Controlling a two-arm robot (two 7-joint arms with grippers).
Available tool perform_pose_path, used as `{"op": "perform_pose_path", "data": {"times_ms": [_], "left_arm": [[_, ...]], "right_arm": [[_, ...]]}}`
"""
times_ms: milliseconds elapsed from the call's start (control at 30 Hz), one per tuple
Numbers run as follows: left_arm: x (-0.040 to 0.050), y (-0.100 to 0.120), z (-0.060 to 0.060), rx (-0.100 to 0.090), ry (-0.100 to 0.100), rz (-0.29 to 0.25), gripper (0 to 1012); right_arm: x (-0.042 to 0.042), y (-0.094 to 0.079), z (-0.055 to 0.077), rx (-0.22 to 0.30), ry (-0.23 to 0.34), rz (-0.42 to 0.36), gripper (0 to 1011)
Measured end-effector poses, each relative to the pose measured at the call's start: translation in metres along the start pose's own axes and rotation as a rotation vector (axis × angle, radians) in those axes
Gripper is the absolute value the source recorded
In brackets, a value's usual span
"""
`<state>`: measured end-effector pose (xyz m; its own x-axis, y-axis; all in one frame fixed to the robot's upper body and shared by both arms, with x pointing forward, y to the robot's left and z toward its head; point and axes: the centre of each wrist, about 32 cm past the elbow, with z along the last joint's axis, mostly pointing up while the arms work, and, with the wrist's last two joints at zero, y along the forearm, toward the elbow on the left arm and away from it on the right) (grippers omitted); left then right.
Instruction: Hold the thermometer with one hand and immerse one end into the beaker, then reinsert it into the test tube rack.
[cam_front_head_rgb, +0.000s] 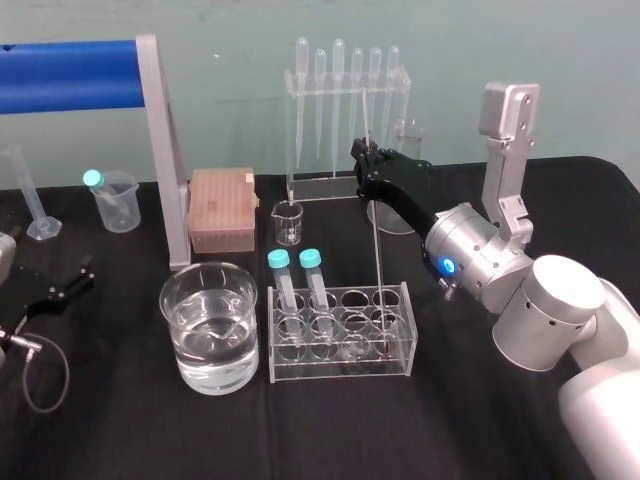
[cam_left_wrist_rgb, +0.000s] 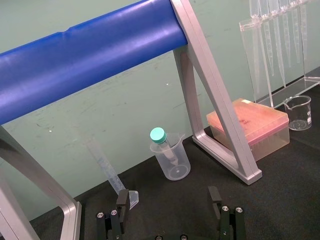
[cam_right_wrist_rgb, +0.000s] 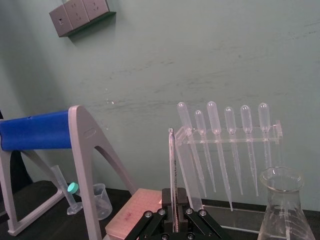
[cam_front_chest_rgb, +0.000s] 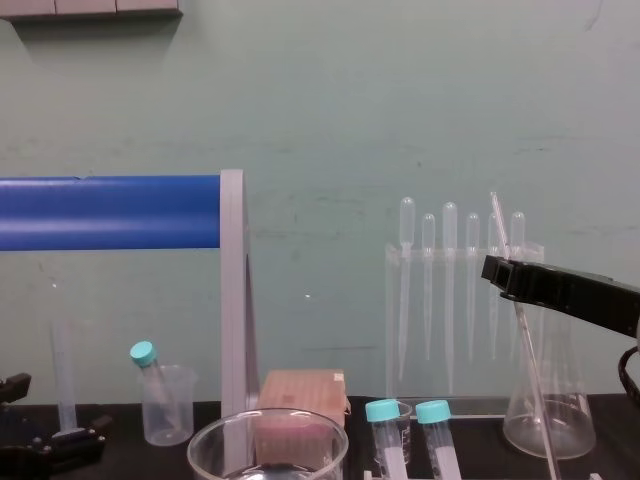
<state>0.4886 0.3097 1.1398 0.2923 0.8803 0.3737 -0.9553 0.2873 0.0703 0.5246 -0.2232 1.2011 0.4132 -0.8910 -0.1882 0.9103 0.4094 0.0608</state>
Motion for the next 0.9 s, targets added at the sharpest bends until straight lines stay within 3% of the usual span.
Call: {"op": "perform_pose_path", "data": {"times_ms": [233,567,900], "left_arm": [[0.0000,0.000,0.000,0.000,0.000,0.000,1008],[0.0000,0.000,0.000,0.000,0.000,0.000,1008],[0.0000,0.000,0.000,0.000,0.000,0.000,1008]], "right_arm": [[0.0003,0.000,0.000,0.007,0.005,0.003,57],[0.0030,-0.003,0.007,0.103,0.043,0.045,57],[0.0053,-0.008,0.026,0.222,0.039,0.087,57]]}}
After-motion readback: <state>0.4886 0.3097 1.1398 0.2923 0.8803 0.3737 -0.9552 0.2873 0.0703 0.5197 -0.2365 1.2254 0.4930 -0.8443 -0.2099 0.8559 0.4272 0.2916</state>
